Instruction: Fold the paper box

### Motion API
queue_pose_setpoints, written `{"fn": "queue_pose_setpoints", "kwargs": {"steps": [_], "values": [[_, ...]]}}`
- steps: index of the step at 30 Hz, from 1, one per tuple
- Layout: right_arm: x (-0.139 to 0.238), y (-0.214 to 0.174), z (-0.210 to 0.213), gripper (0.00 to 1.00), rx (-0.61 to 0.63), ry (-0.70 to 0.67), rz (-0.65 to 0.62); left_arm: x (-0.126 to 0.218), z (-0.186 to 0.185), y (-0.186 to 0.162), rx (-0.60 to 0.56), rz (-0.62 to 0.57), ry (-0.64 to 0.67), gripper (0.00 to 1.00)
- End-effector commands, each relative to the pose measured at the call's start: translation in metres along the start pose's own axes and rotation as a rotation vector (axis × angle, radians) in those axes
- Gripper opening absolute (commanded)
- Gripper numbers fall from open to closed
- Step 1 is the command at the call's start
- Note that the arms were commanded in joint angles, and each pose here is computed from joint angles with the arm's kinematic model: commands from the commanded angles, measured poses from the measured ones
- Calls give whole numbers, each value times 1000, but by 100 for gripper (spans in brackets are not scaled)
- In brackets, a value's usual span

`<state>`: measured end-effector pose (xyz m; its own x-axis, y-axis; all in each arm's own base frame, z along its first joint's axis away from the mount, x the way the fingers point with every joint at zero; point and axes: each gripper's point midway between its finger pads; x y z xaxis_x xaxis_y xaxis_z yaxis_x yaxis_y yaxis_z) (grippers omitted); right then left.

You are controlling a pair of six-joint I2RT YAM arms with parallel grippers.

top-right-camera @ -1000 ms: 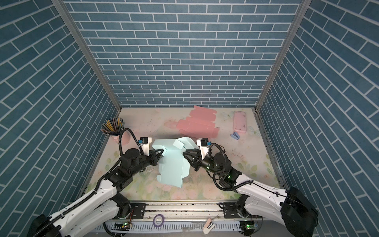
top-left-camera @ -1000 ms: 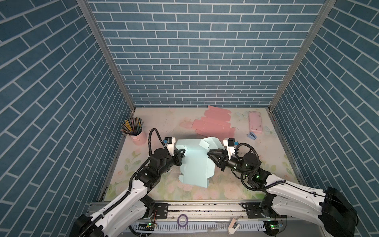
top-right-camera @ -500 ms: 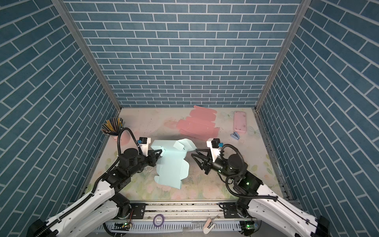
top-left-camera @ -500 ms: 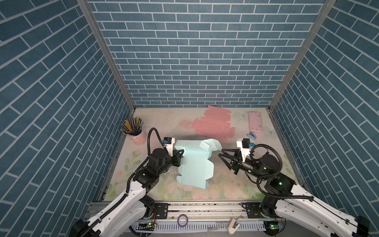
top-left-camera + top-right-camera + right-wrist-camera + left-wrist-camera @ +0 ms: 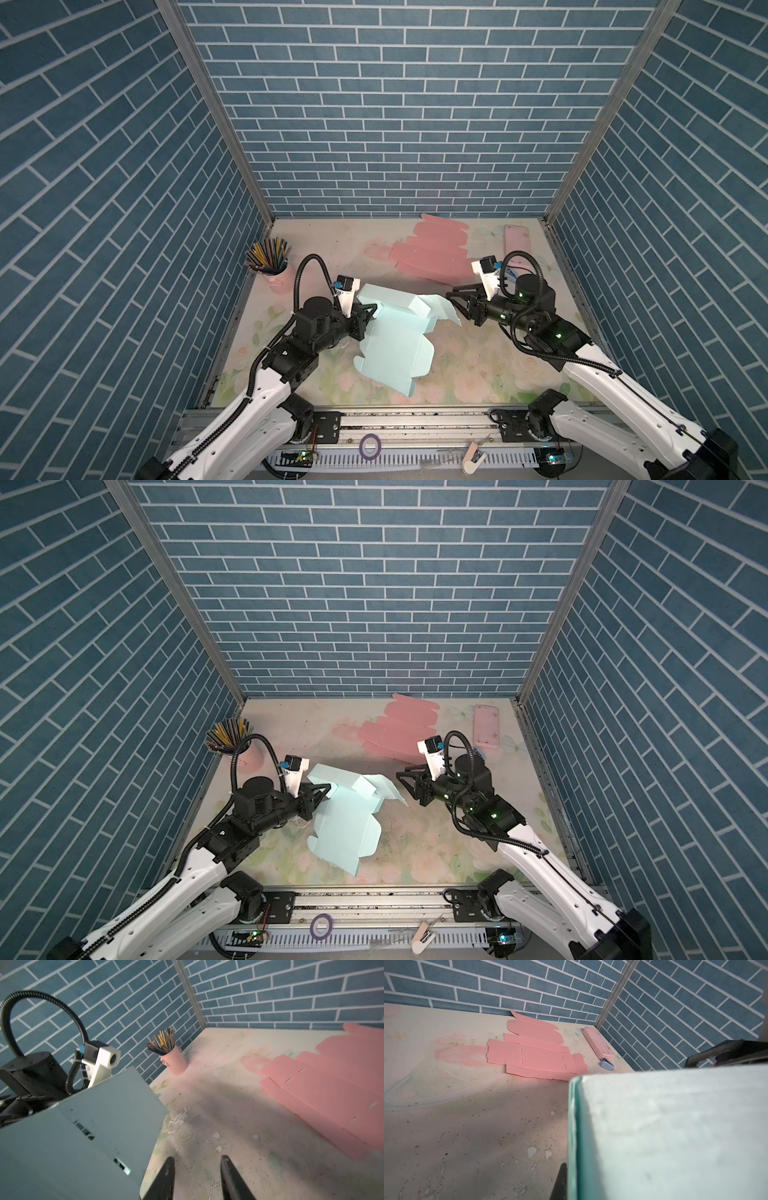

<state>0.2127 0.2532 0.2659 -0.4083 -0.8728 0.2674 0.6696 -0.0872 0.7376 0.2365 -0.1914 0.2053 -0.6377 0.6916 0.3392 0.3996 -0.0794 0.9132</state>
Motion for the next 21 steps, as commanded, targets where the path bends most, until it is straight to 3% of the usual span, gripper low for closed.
{"fn": "queue_pose_setpoints", "kwargs": {"steps": [1, 6, 12, 21], "values": [[4, 1, 47, 40, 94, 166, 38, 0, 5, 12, -10, -13, 27, 0], [-4, -24, 57, 38, 168, 168, 101, -14, 13, 6, 16, 44, 55, 0], [-21, -47, 37, 36, 164, 84, 158, -25, 20, 1, 52, 66, 76, 0], [-35, -49, 20, 39, 197, -5, 108, -31, 22, -4, 53, 80, 77, 0]]}}
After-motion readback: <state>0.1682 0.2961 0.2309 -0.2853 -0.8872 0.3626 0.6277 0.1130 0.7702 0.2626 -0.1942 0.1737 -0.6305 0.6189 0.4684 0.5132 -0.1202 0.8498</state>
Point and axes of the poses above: each gripper's point midway between its finger pads, its own x axis back along the fingers, its own z axis along the line the jaws close on, y = z × x, and after that the axes turned 13 degrees about -x, right-handed
